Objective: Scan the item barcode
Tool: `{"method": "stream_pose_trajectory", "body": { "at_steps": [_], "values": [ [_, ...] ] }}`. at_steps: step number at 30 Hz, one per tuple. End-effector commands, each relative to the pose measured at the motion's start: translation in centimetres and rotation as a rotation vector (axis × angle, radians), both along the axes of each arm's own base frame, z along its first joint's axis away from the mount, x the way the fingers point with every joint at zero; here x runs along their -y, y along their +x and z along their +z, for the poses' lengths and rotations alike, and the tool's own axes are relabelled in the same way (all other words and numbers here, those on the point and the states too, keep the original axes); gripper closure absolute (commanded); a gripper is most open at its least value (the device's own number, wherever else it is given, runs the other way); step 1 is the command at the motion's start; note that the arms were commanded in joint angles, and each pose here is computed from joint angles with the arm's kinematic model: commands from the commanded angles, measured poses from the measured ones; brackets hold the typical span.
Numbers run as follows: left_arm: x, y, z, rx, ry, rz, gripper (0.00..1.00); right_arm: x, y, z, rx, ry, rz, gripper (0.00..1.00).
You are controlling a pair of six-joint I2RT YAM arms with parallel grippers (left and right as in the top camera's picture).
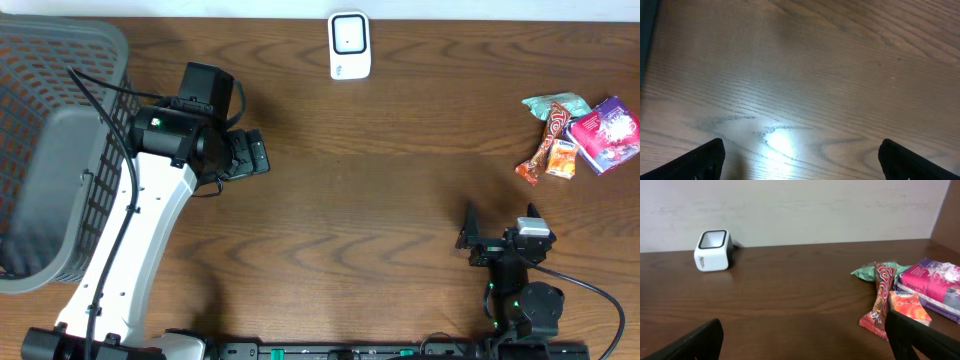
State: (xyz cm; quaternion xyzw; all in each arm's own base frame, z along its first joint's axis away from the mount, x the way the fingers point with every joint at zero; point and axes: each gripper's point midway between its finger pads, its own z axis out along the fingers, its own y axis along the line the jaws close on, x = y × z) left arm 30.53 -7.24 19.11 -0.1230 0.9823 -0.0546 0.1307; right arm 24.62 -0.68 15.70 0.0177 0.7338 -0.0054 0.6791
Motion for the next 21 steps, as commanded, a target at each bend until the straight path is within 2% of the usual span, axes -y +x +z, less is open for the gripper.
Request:
{"method": "stream_pose_trajectory", "body": {
  "at_steps": [1,21],
  "values": [
    [-0.34,0.2,0.0,0.002,0.02,-0.008,0.02,-0.55,-0.01,-0.15,-0.001,-0.013,0.027,0.01],
    [-0.34,0.2,0.0,0.002,0.02,-0.008,0.02,-0.7,-0.01,-0.14,0.0,0.007,0.032,0.01]
  ]
}}
